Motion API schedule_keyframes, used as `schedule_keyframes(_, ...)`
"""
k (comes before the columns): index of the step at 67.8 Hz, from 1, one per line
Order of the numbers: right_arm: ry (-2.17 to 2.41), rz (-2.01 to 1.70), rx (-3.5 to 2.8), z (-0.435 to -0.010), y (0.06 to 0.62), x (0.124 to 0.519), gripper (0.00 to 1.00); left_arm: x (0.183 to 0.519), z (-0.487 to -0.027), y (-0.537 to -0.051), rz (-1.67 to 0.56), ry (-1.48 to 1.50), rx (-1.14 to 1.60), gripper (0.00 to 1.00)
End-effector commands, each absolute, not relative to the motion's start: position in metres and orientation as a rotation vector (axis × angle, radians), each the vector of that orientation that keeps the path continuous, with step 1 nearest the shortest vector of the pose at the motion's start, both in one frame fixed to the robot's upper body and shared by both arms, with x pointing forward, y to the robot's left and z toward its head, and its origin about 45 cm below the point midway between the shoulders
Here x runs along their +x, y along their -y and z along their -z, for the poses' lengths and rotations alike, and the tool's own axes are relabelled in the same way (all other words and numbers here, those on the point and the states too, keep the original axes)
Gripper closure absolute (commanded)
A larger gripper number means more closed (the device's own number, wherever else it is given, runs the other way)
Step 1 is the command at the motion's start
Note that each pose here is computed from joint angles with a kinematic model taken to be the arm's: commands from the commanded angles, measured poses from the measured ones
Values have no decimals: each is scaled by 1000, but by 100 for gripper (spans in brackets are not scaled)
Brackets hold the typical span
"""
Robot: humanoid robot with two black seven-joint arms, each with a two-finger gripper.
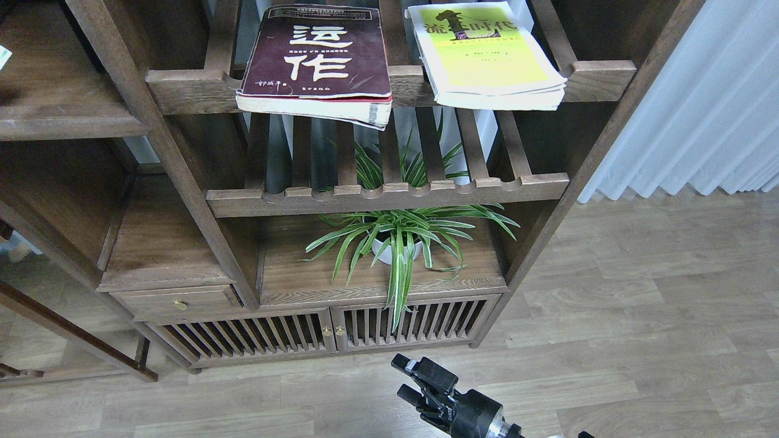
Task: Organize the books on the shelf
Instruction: 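Place the blue book on the side shelf with the left gripper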
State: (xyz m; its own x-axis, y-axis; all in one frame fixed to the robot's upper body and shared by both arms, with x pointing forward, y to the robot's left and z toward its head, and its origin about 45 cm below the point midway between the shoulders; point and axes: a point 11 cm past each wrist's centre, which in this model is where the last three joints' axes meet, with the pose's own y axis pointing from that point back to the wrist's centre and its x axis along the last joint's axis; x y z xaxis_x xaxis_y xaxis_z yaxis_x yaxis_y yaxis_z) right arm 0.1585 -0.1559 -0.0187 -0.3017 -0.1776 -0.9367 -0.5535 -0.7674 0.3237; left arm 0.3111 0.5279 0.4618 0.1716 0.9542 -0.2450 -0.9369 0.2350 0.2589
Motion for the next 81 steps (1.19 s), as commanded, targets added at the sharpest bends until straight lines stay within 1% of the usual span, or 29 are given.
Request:
schedule_keyframes(1,-922,-2160,-1680,19,156,158,0,316,-460,-533,-1354,-392,35,100)
schedule_keyframes(10,-922,-2160,-1680,19,156,158,0,331,-454,-527,-1323,-413,3,100)
schedule_keyframes(13,-922,-2160,-1680,19,156,158,0,339,-454,-521,-1298,-424,-1,100)
schedule_keyframes(14,-922,-2160,-1680,19,156,158,0,348,-449,-512,-1265,-445,-3,100)
schedule_keyframes(19,-923,-2159,-1679,19,156,159,0,359,-442,-503,-1234,-472,-8,100)
schedule_keyframes(30,-925,-2159,-1676,19,157,158,0,367,-449,-512,-1261,-459,-51,100)
schedule_keyframes(52,-933,-2153,-1665,19,159,158,0,380,-467,-514,-1265,-425,-123,100)
schedule_keyframes(65,-934,-2154,-1664,20,159,158,0,398,-482,-514,-1263,-401,-215,100)
schedule_keyframes(81,-938,-2155,-1657,20,160,156,0,419,-479,-517,-1284,-426,-304,99)
